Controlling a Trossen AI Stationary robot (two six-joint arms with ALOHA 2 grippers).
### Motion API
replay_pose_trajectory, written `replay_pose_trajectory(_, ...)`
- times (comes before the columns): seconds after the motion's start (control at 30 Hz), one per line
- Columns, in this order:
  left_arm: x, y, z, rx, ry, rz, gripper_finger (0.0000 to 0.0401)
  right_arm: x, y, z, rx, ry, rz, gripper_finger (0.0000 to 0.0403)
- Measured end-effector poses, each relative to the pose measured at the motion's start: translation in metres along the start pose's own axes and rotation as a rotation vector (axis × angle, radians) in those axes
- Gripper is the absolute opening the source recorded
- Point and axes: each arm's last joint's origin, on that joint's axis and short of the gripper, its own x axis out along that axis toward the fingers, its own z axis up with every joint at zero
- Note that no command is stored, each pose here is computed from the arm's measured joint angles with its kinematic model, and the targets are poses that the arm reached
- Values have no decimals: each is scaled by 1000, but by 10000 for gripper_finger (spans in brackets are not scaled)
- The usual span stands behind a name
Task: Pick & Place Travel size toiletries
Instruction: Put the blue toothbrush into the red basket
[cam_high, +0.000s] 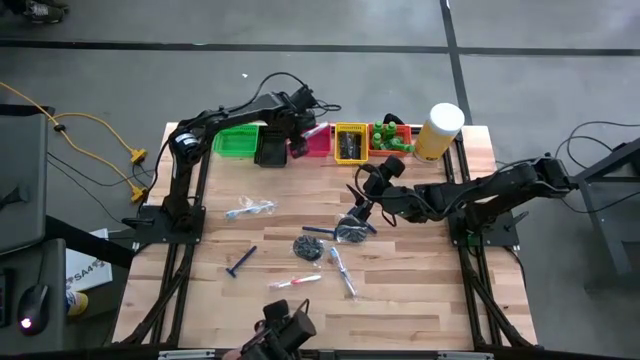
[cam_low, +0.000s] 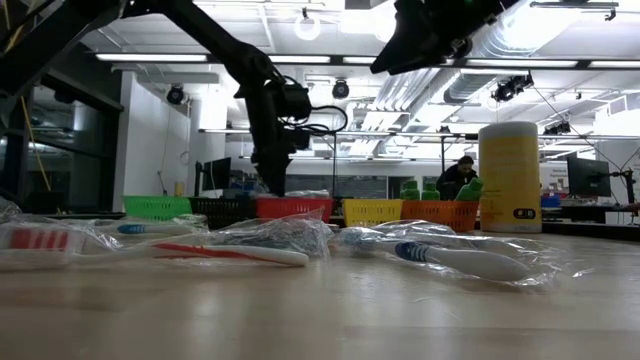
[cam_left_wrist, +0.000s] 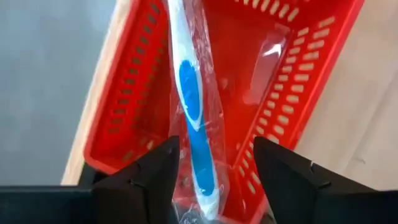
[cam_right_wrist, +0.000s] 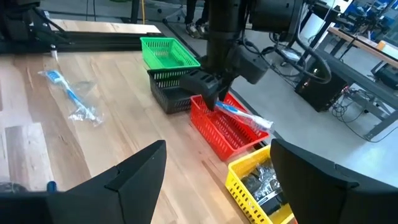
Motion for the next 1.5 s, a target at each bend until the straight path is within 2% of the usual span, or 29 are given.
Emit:
replay_pose_trajectory(0.37,2,2,1,-33,3,98,184,0,0,-1,-8,8,0,281)
replay_pose_trajectory(0.63,8,1,0,-9,17,79,137,0,0,-1,-4,8,-1,281)
replay_pose_trajectory(0.8,7,-1,0,15,-1,12,130,0,0,-1,-4,8,-1,281)
replay_pose_trajectory(0.97,12,-2,0,16,15,28,123,0,0,-1,-4,8,0,281)
replay_pose_trajectory(1.07,17,-3,-3,19,45,15,98,0,0,-1,-4,8,0,281)
replay_pose_trajectory(1.23,20,-3,-3,3,44,18,24,0,0,-1,12,11,-1,281)
replay_pose_trajectory(1.43,12,-2,1,-14,21,35,30,0,0,-2,13,15,-1,281)
replay_pose_trajectory(1.5,8,-1,0,-30,55,54,28,0,0,-2,15,15,-1,281)
